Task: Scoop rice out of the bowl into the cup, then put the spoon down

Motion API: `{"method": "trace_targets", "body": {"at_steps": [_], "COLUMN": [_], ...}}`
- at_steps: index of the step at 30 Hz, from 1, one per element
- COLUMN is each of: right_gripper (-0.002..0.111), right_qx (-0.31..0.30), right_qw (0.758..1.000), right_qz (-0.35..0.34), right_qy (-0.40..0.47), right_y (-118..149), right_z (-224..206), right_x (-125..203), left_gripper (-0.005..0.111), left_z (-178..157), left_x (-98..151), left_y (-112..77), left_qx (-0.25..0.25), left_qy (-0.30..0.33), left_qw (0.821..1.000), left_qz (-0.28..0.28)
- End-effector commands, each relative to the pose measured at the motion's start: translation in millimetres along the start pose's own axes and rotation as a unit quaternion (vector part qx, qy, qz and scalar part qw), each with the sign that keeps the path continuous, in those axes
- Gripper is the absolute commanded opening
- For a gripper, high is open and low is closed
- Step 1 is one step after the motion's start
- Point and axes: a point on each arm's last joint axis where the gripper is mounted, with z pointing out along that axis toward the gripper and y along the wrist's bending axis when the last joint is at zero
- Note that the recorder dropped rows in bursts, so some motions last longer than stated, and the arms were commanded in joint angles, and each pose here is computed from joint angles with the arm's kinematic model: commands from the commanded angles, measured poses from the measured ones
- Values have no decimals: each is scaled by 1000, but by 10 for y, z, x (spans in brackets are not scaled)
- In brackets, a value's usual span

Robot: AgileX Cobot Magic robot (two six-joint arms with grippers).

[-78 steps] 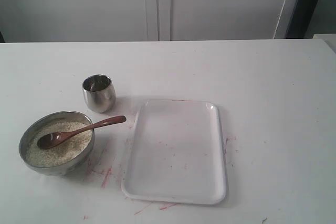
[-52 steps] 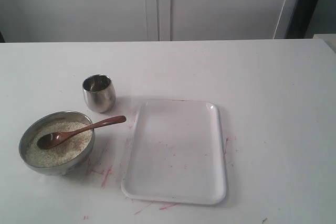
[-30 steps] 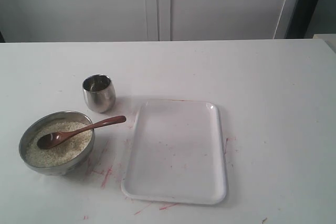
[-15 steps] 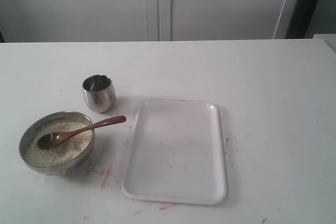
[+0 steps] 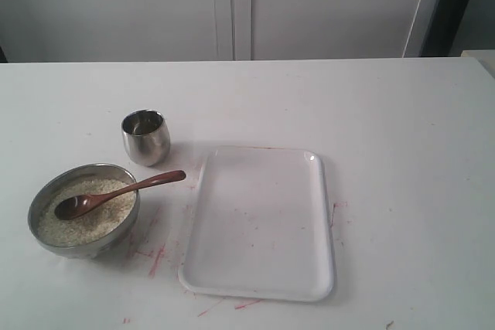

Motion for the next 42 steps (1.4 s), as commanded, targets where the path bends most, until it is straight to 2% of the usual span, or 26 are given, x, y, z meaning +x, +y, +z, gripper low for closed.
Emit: {"method": "trace_targets", "body": {"at_steps": [1, 5, 9, 11, 14, 19, 21, 24, 25, 26, 28, 30, 33, 34, 36, 42], "right_gripper": [0, 0, 0, 0, 0, 0, 0, 0, 0, 0, 0, 0, 0, 0, 0, 0], "right_qx": [75, 129, 140, 132, 80, -31, -57, -98, -138, -159, -234, -268, -303, -324, -349, -405], "right_qw": [996, 989, 980, 978, 964, 932, 908, 871, 847, 832, 761, 719, 673, 646, 617, 559], "right_qz": [-48, -78, -142, -150, -149, -184, -215, -224, -235, -245, -267, -269, -270, -272, -274, -279], "right_qy": [0, 9, 15, 64, 207, 309, 356, 426, 457, 472, 542, 582, 618, 636, 650, 667], "right_y": [60, 131, 254, 259, 259, 343, 319, 273, 262, 260, 229, 213, 199, 206, 220, 290], "right_z": [-46, -16, 122, 321, 717, 1286, 1502, 1761, 1874, 1903, 2010, 2060, 2099, 2087, 2067, 2015], "right_x": [-403, -718, -969, -952, -717, -385, -181, 200, 432, 529, 1004, 1325, 1703, 1866, 2038, 2501], "left_gripper": [14, 14, 14, 14, 14, 14, 14, 14, 14, 14, 14, 14, 14, 14, 14, 14], "left_z": [3, 3, 3, 3, 3, 3, 3, 3, 3, 3, 3, 3, 3, 3, 3, 3], "left_x": [15, 15, 15, 15, 15, 15, 15, 15, 15, 15, 15, 15, 15, 15, 15, 15], "left_y": [-9, -9, -9, -9, -9, -9, -9, -9, -9, -9, -9, -9, -9, -9, -9, -9], "left_qx": [5, 5, 5, 5, 5, 5, 5, 5, 5, 5, 5, 5, 5, 5, 5, 5], "left_qy": [1, 1, 1, 1, 1, 1, 1, 1, 1, 1, 1, 1, 1, 1, 1, 1], "left_qw": [1000, 1000, 1000, 1000, 1000, 1000, 1000, 1000, 1000, 1000, 1000, 1000, 1000, 1000, 1000, 1000], "left_qz": [-3, -3, -3, -3, -3, -3, -3, -3, -3, -3, -3, -3, -3, -3, -3, -3]}}
